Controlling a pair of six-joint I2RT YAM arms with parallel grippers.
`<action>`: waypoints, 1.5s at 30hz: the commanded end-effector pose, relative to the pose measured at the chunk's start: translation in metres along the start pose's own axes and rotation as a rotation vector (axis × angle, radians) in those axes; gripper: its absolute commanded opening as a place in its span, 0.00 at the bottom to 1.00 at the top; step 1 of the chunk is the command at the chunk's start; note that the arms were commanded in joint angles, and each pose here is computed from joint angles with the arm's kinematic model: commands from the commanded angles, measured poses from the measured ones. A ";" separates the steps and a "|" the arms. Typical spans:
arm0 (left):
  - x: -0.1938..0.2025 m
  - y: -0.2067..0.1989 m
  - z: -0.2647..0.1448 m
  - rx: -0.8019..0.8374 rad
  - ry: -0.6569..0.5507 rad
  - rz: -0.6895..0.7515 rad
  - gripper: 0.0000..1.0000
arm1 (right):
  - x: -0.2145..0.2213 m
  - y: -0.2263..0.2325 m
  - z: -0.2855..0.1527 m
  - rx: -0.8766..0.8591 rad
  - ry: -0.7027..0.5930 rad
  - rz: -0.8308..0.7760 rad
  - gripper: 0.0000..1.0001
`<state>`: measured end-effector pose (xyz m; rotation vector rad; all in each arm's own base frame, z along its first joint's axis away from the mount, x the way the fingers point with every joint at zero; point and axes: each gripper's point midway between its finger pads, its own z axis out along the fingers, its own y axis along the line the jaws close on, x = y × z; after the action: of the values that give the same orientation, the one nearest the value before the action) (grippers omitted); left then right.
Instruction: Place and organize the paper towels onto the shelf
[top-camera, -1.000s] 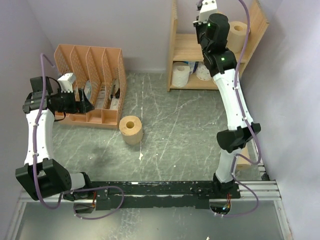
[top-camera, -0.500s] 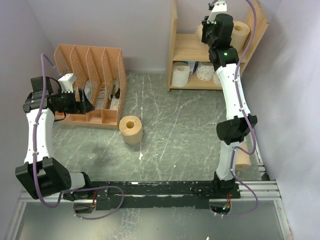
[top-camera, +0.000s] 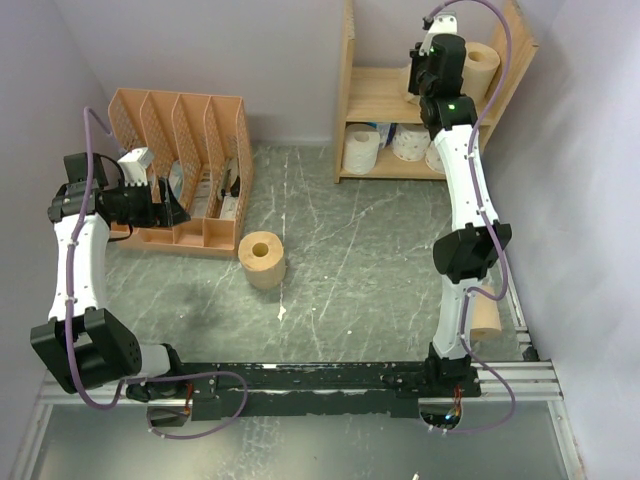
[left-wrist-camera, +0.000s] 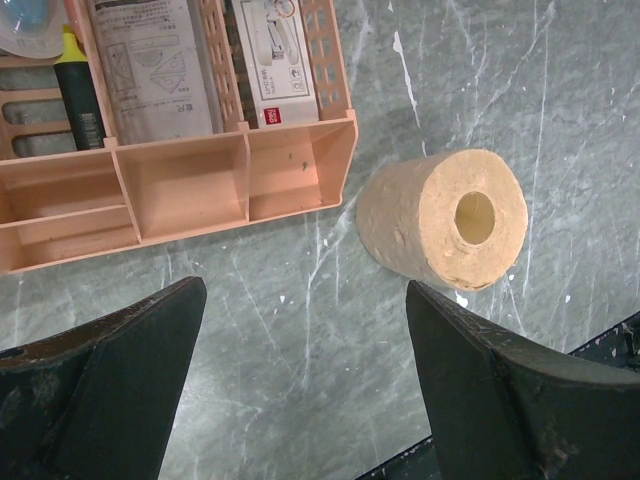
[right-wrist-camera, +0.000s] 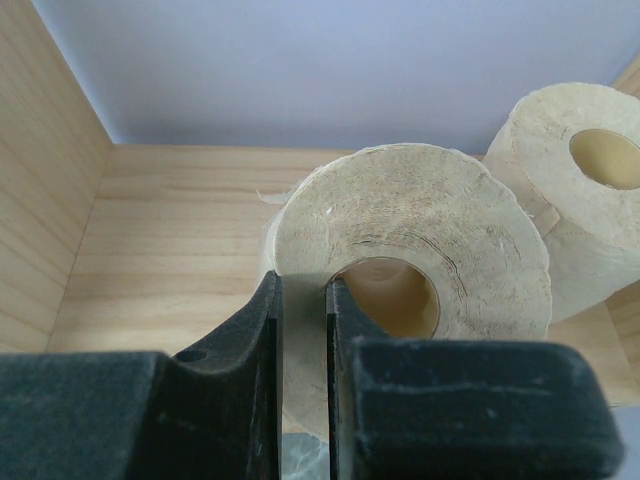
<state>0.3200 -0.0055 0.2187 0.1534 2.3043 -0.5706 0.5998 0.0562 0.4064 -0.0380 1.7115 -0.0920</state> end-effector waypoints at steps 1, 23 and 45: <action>-0.008 -0.004 -0.005 0.022 -0.020 0.012 0.93 | -0.033 -0.015 -0.007 0.021 -0.097 0.041 0.00; -0.007 0.001 -0.002 0.012 -0.007 0.011 0.93 | -0.081 0.013 -0.010 0.026 -0.323 -0.023 0.97; -0.001 0.003 -0.001 0.002 -0.005 0.011 0.93 | 0.209 0.287 -0.335 -1.331 0.003 -0.586 0.86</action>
<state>0.3210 -0.0041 0.2134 0.1530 2.3206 -0.5721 0.2924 0.3102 0.2715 -1.2331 1.4560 0.4594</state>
